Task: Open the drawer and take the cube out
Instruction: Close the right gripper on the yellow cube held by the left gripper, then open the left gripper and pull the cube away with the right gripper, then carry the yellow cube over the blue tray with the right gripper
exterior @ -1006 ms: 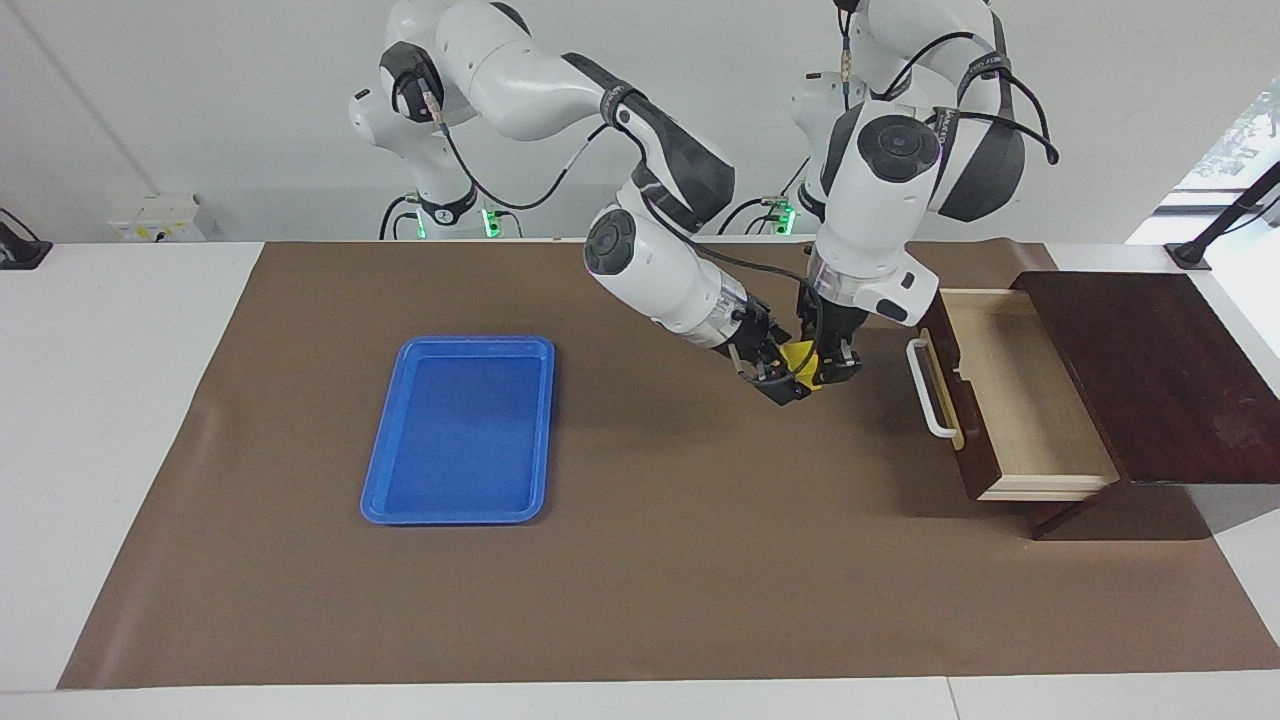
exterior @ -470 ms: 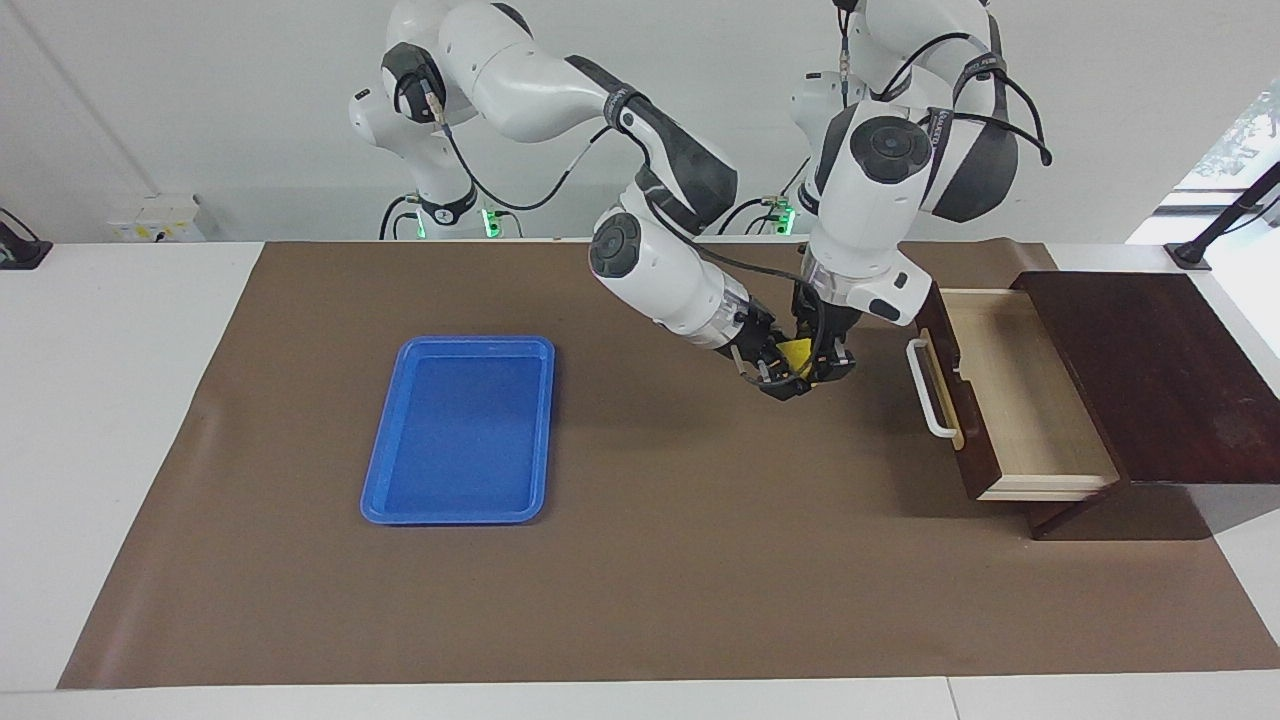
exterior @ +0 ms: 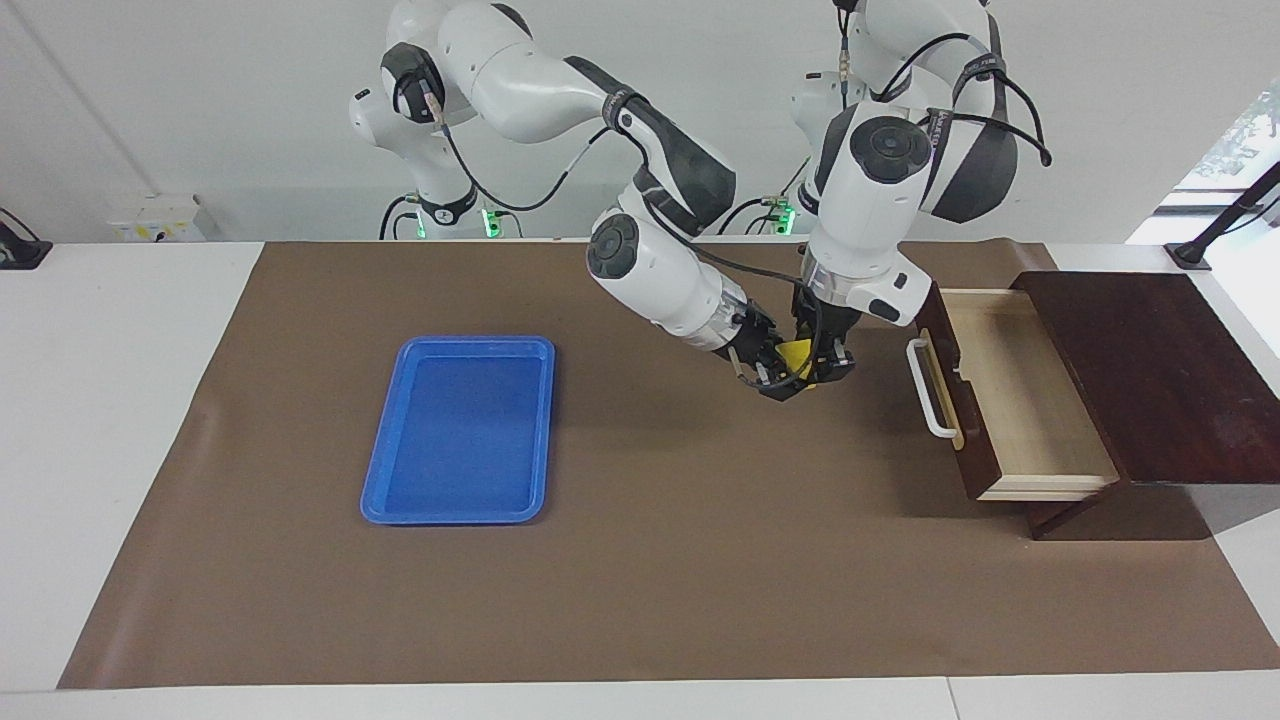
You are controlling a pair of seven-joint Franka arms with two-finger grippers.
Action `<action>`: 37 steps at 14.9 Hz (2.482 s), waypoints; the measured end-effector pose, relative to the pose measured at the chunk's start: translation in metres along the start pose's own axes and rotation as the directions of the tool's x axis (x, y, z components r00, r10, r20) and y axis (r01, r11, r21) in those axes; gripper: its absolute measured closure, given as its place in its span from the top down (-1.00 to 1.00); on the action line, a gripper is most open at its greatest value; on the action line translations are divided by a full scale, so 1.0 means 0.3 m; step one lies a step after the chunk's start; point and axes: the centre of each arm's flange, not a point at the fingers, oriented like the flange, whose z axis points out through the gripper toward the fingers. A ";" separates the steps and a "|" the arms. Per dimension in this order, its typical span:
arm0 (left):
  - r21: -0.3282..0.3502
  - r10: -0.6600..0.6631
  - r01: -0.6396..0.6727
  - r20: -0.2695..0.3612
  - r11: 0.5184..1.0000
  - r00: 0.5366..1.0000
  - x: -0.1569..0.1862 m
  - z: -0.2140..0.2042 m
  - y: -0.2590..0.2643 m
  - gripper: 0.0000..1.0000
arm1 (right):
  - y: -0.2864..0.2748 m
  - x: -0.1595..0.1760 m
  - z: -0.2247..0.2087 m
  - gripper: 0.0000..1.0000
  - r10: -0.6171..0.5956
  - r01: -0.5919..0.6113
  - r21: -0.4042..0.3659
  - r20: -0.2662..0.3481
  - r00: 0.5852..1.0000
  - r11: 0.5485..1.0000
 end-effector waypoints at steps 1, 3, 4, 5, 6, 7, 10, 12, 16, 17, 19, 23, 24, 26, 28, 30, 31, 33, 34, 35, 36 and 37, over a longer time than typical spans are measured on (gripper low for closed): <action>0.000 0.000 0.000 0.000 1.000 1.000 0.000 0.000 0.000 0.09 | 0.000 0.000 0.000 0.13 0.000 0.000 0.000 0.000 1.000 1.000; 0.000 0.000 0.000 0.000 1.000 1.000 0.000 0.000 0.000 0.09 | 0.000 0.000 0.000 0.13 0.000 0.000 0.000 0.000 1.000 1.000; 0.000 0.000 0.000 0.000 1.000 1.000 0.000 0.000 0.000 0.09 | 0.000 0.000 0.000 0.13 0.000 0.000 0.000 0.000 1.000 1.000; 0.000 0.000 0.000 0.000 1.000 1.000 0.000 0.000 0.000 0.09 | 0.000 0.000 0.000 0.13 0.000 0.000 0.000 0.000 1.000 1.000; -0.001 0.000 0.000 0.000 1.000 1.000 0.000 0.000 0.000 0.09 | 0.000 0.000 0.000 0.13 0.000 0.000 0.000 0.000 1.000 1.000; -0.001 0.000 0.000 0.000 1.000 1.000 0.000 0.000 0.000 0.09 | 0.000 0.000 -0.001 0.13 0.000 0.000 0.000 0.000 1.000 1.000; -0.001 0.000 0.000 0.000 1.000 1.000 0.000 0.000 0.000 0.09 | -0.001 0.000 -0.001 0.13 0.000 0.000 0.000 0.000 1.000 1.000; -0.001 0.000 0.000 0.001 1.000 1.000 -0.001 -0.001 0.000 0.09 | -0.001 0.000 -0.001 0.13 0.000 0.000 0.000 0.000 1.000 1.000; -0.004 0.002 -0.002 0.002 1.000 1.000 -0.002 -0.001 0.001 0.10 | -0.002 0.001 -0.003 0.13 -0.001 0.001 0.002 -0.001 1.000 1.000; -0.005 0.002 -0.002 0.003 1.000 1.000 -0.003 -0.002 0.001 0.14 | -0.003 0.001 -0.005 0.13 -0.002 0.002 0.003 -0.003 1.000 1.000; -0.006 0.002 -0.002 0.004 1.000 1.000 -0.003 -0.003 0.001 0.52 | -0.004 0.003 -0.006 0.13 -0.008 0.008 0.005 -0.011 1.000 1.000; -0.008 0.002 -0.002 0.005 1.000 1.000 -0.003 -0.005 0.002 1.00 | -0.005 0.004 -0.006 0.13 -0.008 0.009 0.006 -0.012 1.000 1.000; -0.009 0.002 -0.002 0.006 1.000 1.000 -0.003 -0.005 0.002 1.00 | -0.007 0.006 -0.008 0.13 -0.008 0.008 0.006 -0.012 1.000 1.000; -0.010 0.002 -0.001 0.007 1.000 1.000 -0.003 -0.006 0.003 1.00 | -0.026 0.028 -0.027 0.13 0.002 -0.002 0.016 -0.014 1.000 1.000; -0.009 0.002 -0.001 0.006 1.000 1.000 -0.003 -0.003 0.003 1.00 | -0.079 0.095 -0.087 0.13 0.032 -0.031 0.043 -0.016 0.999 0.999; -0.003 0.009 -0.009 0.002 1.000 1.000 -0.002 0.008 0.001 1.00 | -0.145 0.191 -0.171 0.13 0.074 -0.072 0.072 -0.019 0.997 0.995; 0.003 0.016 -0.016 -0.001 1.000 1.000 0.001 0.020 -0.001 1.00 | -0.175 0.249 -0.216 0.13 0.098 -0.096 0.075 -0.023 0.995 0.993; 0.024 0.038 -0.038 -0.013 0.999 0.999 0.019 0.056 -0.004 1.00 | -0.231 0.382 -0.318 0.13 0.140 -0.137 0.069 -0.033 0.990 0.988; 0.035 0.050 -0.049 -0.019 0.998 0.999 0.039 0.077 -0.004 1.00 | -0.254 0.455 -0.374 0.13 0.145 -0.143 0.061 -0.039 0.989 0.988; 0.044 0.061 -0.060 -0.023 0.997 0.998 0.072 0.100 0.002 1.00 | -0.275 0.535 -0.435 0.13 0.147 -0.144 0.050 -0.044 0.988 0.988; 0.052 0.071 -0.070 -0.025 0.996 0.997 0.112 0.118 0.012 1.00 | -0.290 0.615 -0.496 0.13 0.147 -0.146 0.038 -0.048 0.988 0.989; 0.056 0.081 -0.080 -0.025 0.995 0.996 0.163 0.132 0.025 1.00 | -0.299 0.695 -0.558 0.13 0.141 -0.140 0.021 -0.050 0.989 0.990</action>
